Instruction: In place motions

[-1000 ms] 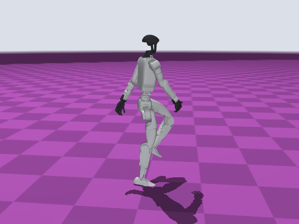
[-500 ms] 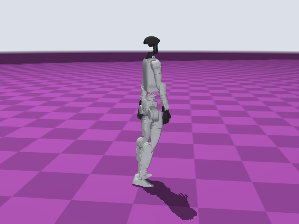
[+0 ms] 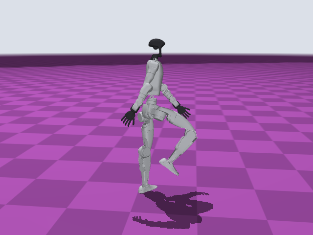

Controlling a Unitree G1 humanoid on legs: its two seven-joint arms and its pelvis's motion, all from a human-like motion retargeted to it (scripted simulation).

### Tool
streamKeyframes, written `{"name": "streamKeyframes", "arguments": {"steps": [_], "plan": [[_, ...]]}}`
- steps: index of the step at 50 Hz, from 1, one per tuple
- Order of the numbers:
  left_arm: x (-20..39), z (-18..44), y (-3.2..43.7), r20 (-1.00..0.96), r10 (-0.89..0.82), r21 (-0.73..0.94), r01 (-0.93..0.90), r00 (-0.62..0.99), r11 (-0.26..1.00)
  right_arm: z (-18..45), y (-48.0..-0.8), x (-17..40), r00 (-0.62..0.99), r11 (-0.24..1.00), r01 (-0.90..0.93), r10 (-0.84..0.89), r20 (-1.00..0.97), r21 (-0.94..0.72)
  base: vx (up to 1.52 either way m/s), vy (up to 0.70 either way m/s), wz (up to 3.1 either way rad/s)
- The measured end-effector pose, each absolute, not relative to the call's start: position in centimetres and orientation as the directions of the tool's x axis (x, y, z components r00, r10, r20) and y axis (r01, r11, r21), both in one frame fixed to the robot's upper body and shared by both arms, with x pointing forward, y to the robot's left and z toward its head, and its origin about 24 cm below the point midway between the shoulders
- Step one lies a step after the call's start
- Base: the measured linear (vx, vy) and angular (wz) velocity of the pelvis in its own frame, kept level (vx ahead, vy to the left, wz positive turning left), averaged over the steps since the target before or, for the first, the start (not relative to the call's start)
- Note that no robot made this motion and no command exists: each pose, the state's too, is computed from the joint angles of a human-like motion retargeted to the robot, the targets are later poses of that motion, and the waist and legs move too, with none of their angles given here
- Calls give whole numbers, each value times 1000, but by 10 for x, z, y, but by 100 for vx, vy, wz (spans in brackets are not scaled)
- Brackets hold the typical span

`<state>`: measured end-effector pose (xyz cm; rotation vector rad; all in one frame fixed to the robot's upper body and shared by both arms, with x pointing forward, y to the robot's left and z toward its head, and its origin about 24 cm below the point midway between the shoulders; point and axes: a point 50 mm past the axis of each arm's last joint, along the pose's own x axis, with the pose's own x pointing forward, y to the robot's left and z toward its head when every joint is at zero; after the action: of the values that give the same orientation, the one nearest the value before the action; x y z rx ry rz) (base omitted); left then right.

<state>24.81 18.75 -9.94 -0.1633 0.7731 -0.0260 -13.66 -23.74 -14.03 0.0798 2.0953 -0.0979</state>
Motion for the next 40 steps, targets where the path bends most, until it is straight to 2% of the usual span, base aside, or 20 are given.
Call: {"name": "streamKeyframes", "arguments": {"steps": [5,10,19,23,27,30,33,36,40], "plan": [[273,-81,170,-613,-113,-158,18,782,987,-135,-234,-153,-549,989,131,20,-836,-62,1,-6,-21],[255,-97,164,-664,-133,-170,24,735,985,-143,-230,-134,-509,996,85,31,-860,-14,-1,-1,-44],[131,-162,147,-885,-242,-278,-35,397,960,-166,-204,-76,-334,997,-25,64,-940,77,-8,2,-33],[53,-179,162,-966,-188,-208,-105,175,973,-172,-193,-43,-279,988,-106,78,-957,111,-23,6,-50],[-12,-181,171,-993,-117,-113,-329,7,937,-177,-179,38,-61,964,-247,82,-995,94,-42,6,39],[-55,-177,160,-979,-196,-140,-543,-47,828,-171,-153,99,123,951,-295,132,-984,91,-19,14,-19],[-90,-170,146,-963,-239,-97,-676,-120,730,-153,-129,159,296,936,-312,258,-920,162,-17,15,-35],[-116,-161,141,-939,-286,-68,-710,-193,701,-123,-110,219,464,916,-370,327,-824,155,-17,5,-40],[-153,-147,141,-886,-333,-65,-626,-322,777,-79,-95,278,626,900,-431,354,-695,70,-9,-2,-89]]}}
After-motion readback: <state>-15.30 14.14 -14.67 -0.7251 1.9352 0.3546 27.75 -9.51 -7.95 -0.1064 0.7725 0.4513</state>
